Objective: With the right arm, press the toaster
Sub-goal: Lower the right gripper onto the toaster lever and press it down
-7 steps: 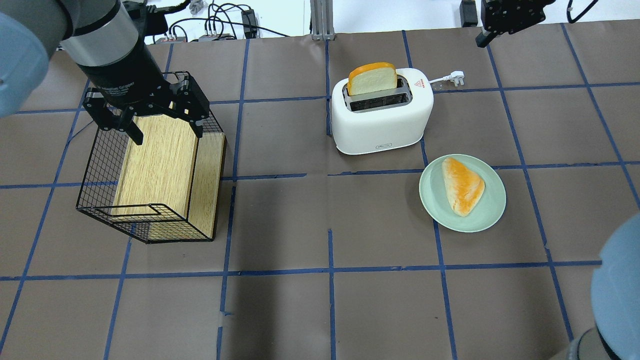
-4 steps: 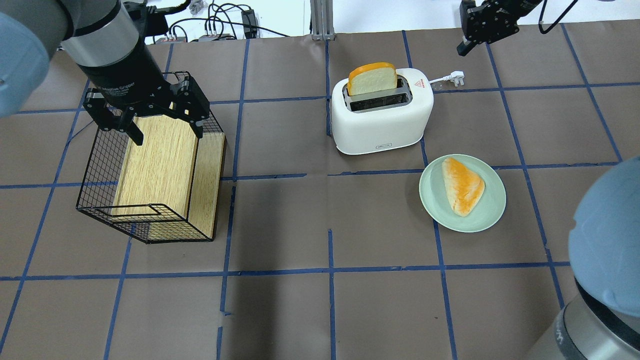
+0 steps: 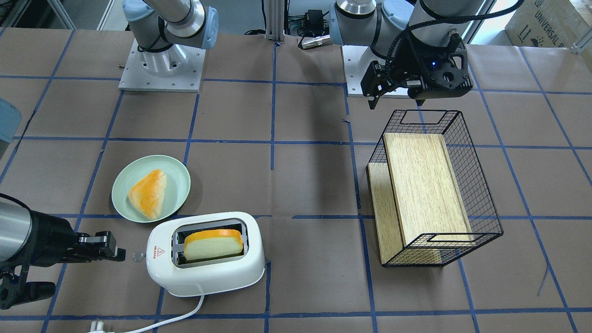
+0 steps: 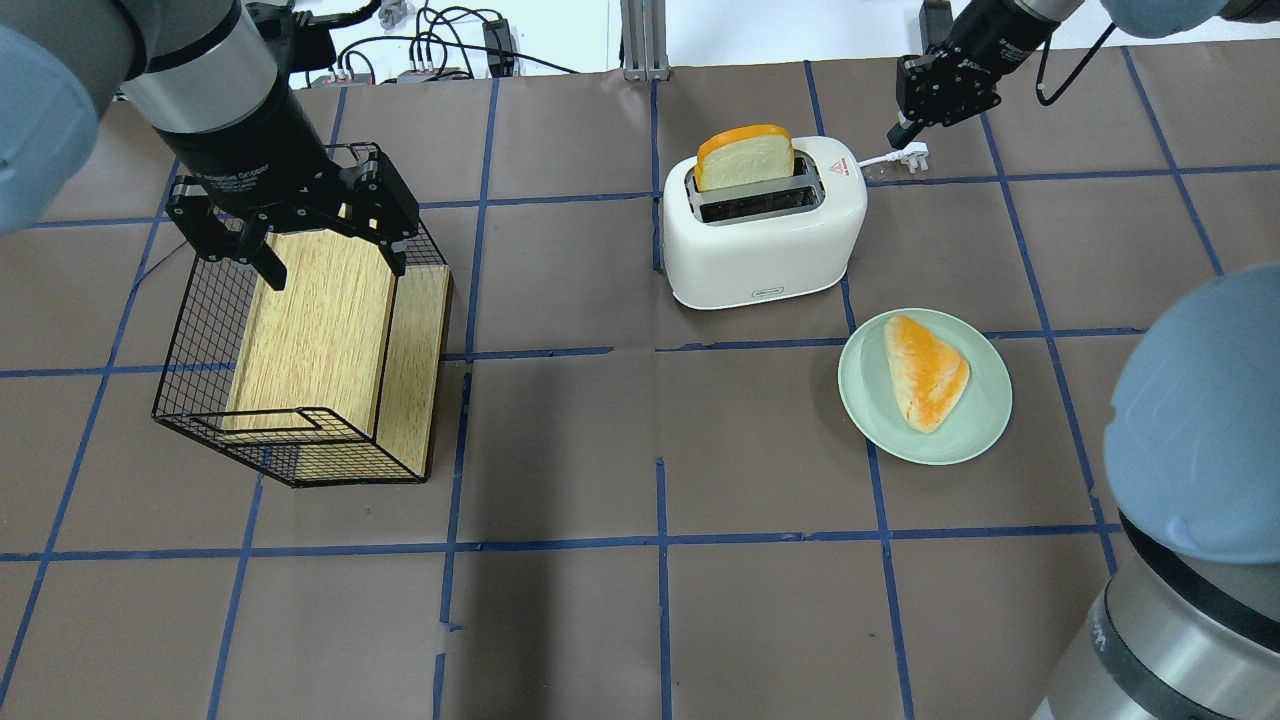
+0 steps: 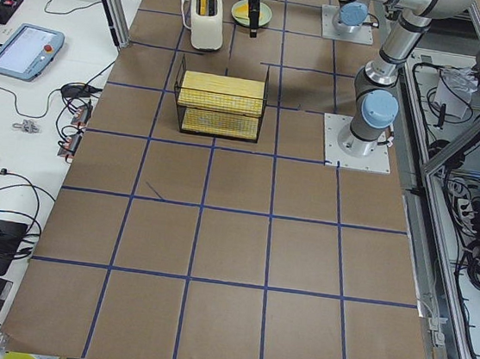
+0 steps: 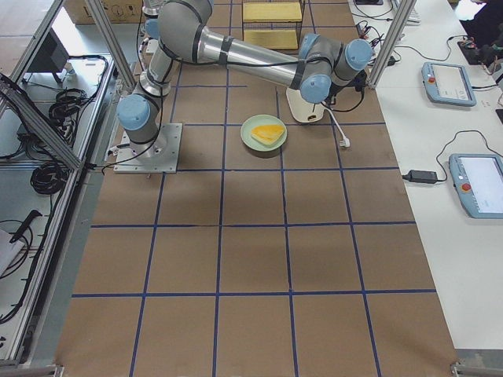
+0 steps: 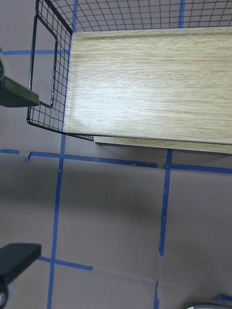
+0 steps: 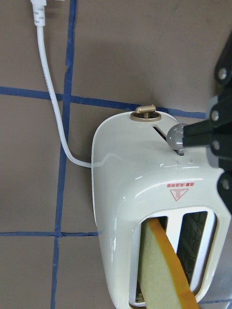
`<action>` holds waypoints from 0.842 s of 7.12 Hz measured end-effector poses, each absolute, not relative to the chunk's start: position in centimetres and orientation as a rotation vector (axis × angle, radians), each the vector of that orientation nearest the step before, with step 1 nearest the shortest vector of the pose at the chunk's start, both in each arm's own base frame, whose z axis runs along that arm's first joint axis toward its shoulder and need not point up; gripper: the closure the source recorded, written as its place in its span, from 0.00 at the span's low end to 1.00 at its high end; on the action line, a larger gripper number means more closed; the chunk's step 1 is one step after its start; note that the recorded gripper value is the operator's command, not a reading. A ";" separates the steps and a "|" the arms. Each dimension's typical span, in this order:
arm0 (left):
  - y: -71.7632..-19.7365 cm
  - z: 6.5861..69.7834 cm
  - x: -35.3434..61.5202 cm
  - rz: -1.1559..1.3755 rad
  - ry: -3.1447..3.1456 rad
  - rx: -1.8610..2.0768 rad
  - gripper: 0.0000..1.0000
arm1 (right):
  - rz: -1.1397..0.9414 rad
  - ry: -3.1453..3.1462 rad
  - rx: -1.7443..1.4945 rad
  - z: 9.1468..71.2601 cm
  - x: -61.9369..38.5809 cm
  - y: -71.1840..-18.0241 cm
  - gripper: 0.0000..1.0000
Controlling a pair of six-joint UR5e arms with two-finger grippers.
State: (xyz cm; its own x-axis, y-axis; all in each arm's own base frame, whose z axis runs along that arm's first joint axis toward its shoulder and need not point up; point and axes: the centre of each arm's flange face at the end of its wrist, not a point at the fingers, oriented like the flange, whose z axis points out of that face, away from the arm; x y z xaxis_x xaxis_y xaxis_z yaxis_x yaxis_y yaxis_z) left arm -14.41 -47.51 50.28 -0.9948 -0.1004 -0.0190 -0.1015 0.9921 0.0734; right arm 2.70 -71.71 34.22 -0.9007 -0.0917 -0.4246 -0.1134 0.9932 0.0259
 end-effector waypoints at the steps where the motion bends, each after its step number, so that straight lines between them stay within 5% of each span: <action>1: -47.5 50.3 -14.4 0.116 3.120 -0.158 0.00 | 0.085 2.697 -0.143 33.4 2.7 -71.9 0.96; 6: -47.5 50.3 -14.4 0.115 3.120 -0.158 0.00 | 0.133 2.687 -0.139 31.2 3.0 -72.2 0.96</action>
